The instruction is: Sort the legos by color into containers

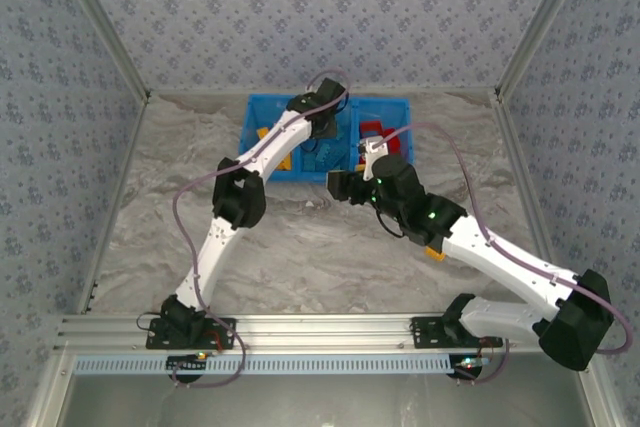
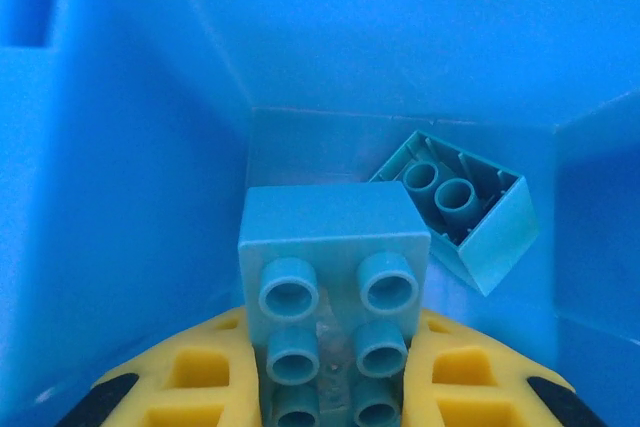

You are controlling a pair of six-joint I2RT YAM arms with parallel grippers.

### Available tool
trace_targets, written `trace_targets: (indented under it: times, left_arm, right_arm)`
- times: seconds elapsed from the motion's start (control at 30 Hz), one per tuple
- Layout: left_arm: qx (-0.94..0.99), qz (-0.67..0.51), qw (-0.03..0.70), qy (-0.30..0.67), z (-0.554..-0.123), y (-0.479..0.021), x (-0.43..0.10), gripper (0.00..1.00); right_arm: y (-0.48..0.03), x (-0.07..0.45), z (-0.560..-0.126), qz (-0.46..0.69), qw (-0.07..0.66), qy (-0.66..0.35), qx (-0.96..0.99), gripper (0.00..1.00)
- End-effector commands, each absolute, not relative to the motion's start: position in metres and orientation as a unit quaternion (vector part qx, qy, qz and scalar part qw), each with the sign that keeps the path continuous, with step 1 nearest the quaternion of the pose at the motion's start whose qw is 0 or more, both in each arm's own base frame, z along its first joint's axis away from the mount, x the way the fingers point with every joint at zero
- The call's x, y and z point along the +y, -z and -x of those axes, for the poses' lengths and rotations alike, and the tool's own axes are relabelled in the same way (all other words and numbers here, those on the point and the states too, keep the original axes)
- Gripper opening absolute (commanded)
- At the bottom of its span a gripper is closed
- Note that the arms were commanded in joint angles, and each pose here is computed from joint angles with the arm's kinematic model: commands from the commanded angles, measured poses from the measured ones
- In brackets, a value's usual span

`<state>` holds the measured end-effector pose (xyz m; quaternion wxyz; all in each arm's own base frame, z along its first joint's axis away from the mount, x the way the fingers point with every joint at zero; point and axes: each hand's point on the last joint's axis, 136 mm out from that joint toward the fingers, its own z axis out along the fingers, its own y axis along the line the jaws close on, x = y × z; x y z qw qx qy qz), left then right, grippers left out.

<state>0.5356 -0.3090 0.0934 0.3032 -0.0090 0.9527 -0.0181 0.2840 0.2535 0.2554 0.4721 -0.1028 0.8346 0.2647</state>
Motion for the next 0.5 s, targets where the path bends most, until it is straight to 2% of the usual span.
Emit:
trace_targets:
  times: [0.0,0.23,0.47]
  left_arm:
    - [0.948,0.005,0.318,0.005,-0.543,-0.094,-0.309,0.25]
    - [0.949,0.013,0.314,-0.008,-0.534,-0.105,-0.303,0.46]
    - [0.936,0.011,0.35,0.028,-0.516,-0.172,-0.319,0.54]
  right_arm:
    - [-0.253,0.243,-0.283,0.083,0.478,-0.263,0.834,0.73]
    - [-0.246,0.226,-0.279,0.062,0.476,-0.247,0.842,0.75]
    - [-0.252,0.195,-0.277,0.013,0.477,-0.208,0.854,0.75]
